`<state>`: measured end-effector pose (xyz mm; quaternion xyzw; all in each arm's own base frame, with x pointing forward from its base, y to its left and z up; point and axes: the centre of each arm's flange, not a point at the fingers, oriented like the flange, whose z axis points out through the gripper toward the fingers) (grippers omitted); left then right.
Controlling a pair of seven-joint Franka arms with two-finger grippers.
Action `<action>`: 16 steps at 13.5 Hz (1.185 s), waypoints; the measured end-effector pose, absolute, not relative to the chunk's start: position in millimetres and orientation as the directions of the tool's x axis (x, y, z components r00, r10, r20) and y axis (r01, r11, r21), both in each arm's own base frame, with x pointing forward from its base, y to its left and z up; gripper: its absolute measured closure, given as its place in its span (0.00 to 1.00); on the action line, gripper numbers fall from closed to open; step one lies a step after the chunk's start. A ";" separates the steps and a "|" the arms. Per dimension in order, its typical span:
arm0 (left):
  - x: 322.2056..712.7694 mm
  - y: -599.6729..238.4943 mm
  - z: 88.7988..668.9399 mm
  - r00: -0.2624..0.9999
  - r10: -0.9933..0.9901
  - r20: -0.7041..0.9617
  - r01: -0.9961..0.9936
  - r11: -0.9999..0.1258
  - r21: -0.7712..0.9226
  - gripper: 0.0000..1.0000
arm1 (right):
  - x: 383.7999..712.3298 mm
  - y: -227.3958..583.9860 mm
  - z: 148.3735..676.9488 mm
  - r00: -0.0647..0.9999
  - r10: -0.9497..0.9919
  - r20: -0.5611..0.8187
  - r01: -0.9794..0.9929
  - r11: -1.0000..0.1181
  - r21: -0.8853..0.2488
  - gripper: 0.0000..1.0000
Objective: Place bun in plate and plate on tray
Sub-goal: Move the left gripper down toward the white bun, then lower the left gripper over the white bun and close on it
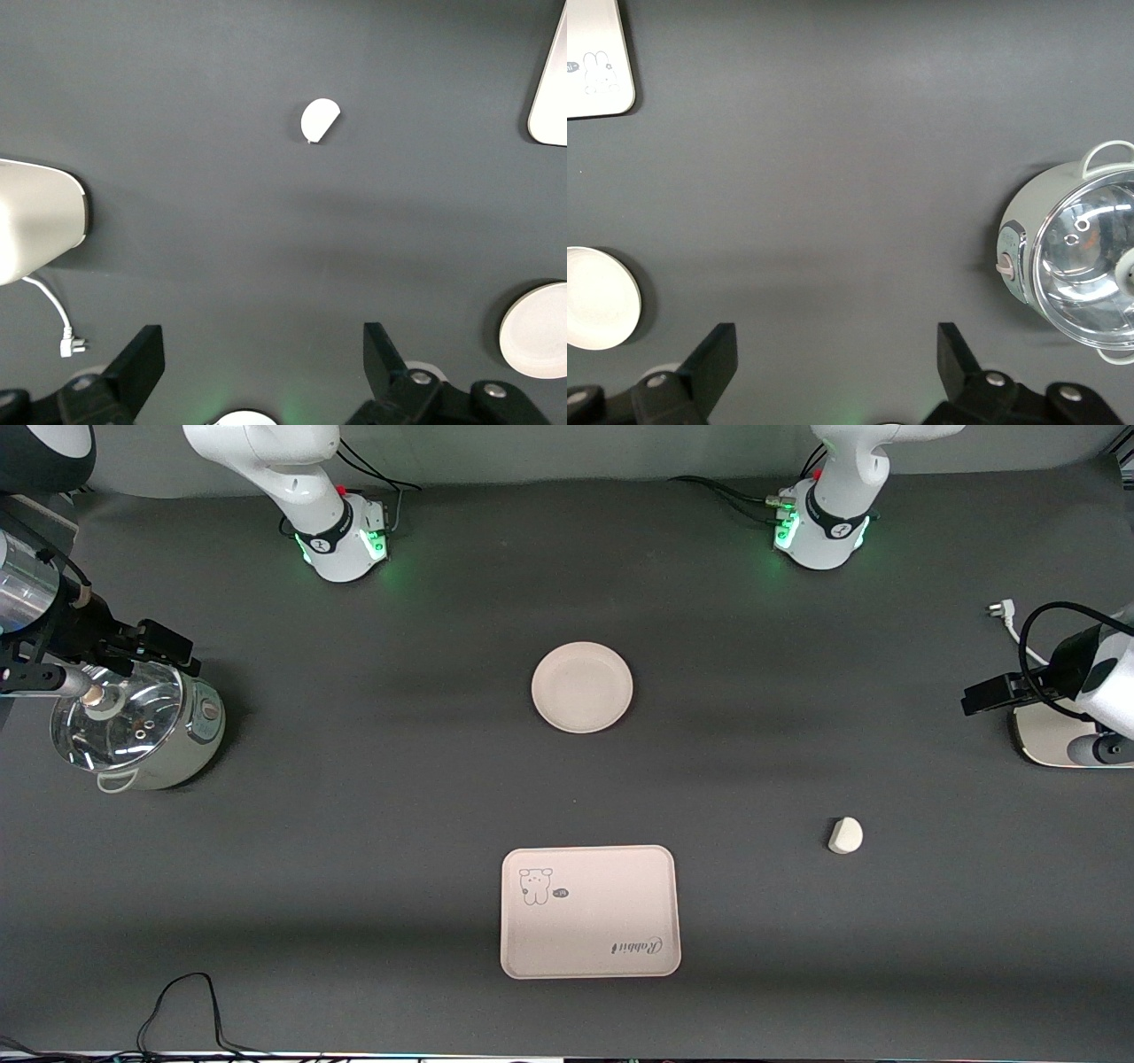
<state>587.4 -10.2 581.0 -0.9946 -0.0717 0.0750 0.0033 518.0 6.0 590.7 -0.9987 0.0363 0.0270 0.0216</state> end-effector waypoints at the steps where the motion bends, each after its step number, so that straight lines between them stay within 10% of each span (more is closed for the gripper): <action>1: 586.7 -10.5 582.3 0.979 0.142 -0.146 0.140 -0.990 -0.021 0.00 | 518.0 6.0 590.7 0.996 -0.071 -0.056 -0.074 -0.996 -0.041 0.00; 10: 583.2 -21.0 572.3 0.973 0.122 -0.195 0.114 -0.992 -0.052 0.00 | 516.8 26.9 573.8 0.996 -0.034 -0.080 -0.037 -0.999 -0.036 0.00; 16: 621.4 -48.1 461.1 0.970 0.070 -0.232 0.054 -0.996 -0.076 0.00 | 523.7 29.2 561.1 0.997 -0.042 -0.067 -0.044 -0.998 -0.037 0.00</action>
